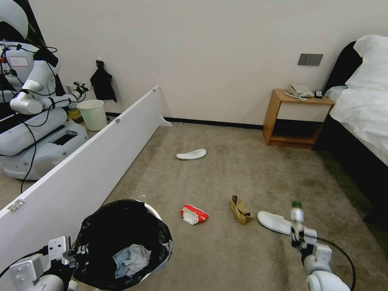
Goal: Pick up the trash bin, then pick up the garbage from the floor and place it into the trash bin.
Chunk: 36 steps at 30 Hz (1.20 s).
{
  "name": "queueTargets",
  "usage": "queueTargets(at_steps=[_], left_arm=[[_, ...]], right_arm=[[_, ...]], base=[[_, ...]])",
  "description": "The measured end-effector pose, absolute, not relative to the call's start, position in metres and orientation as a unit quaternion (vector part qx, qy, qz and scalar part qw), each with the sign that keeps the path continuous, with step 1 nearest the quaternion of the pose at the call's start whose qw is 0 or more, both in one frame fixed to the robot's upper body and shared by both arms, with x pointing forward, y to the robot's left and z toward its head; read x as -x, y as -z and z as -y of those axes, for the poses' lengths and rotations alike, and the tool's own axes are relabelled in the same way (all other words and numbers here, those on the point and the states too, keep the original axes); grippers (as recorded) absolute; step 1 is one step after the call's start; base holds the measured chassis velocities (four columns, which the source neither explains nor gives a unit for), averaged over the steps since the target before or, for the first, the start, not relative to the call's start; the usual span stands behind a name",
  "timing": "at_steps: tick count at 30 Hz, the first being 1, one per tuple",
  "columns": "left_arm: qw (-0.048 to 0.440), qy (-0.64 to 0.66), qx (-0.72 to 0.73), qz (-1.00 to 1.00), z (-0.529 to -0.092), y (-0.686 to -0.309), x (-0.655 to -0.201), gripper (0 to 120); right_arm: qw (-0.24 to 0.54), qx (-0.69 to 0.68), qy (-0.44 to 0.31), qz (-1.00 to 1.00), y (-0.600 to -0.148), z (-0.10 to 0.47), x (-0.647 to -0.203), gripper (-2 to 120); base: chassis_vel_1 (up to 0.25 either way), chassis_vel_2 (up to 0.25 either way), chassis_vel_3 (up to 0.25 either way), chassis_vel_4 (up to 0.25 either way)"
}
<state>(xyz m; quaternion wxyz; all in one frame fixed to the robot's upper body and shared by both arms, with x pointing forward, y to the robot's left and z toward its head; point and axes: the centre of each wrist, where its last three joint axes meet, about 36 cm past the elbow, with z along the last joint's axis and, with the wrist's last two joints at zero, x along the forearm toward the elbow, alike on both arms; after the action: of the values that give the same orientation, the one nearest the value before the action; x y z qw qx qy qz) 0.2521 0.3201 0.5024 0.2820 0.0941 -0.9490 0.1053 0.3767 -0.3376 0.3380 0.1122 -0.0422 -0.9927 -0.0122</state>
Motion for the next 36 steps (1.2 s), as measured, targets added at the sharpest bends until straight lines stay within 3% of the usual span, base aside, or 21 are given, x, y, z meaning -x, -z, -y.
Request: queueTargets(at_steps=[1, 3, 10, 12, 17, 23, 36], left_arm=[[0.282, -0.105, -0.094, 0.949, -0.320, -0.502, -0.252, 3], [0.292, -0.103, -0.089, 0.947, -0.319, -0.501, -0.252, 3], [0.296, -0.096, -0.091, 0.946, -0.319, -0.505, -0.255, 3], [0.298, -0.095, -0.092, 0.945, -0.318, -0.506, -0.255, 3], [0.298, -0.092, -0.093, 0.946, -0.319, -0.508, -0.258, 3], [0.292, -0.082, -0.085, 0.949, -0.320, -0.511, -0.266, 3], [0.287, -0.080, -0.070, 0.952, -0.320, -0.508, -0.282, 3]], right_arm=[[0.112, 0.042, 0.012, 0.993, -0.338, 0.338, -0.377, 35], [0.012, -0.064, 0.031, 0.997, -0.369, 0.306, -0.384, 35], [-0.077, -0.193, 0.029, 0.978, -0.408, 0.279, -0.406, 35], [-0.133, -0.284, 0.050, 0.948, -0.431, 0.240, -0.428, 35], [-0.184, -0.372, 0.093, 0.905, -0.452, 0.179, -0.450, 35], [-0.199, -0.460, 0.117, 0.858, -0.465, 0.122, -0.458, 35], [-0.171, -0.547, 0.137, 0.808, -0.459, 0.074, -0.451, 35]], base=[[0.000, 0.000, 0.000, 0.000], [0.000, 0.000, 0.000, 0.000], [0.000, 0.000, 0.000, 0.000], [0.000, 0.000, 0.000, 0.000], [0.000, 0.000, 0.000, 0.000], [0.000, 0.000, 0.000, 0.000], [0.000, 0.000, 0.000, 0.000]])
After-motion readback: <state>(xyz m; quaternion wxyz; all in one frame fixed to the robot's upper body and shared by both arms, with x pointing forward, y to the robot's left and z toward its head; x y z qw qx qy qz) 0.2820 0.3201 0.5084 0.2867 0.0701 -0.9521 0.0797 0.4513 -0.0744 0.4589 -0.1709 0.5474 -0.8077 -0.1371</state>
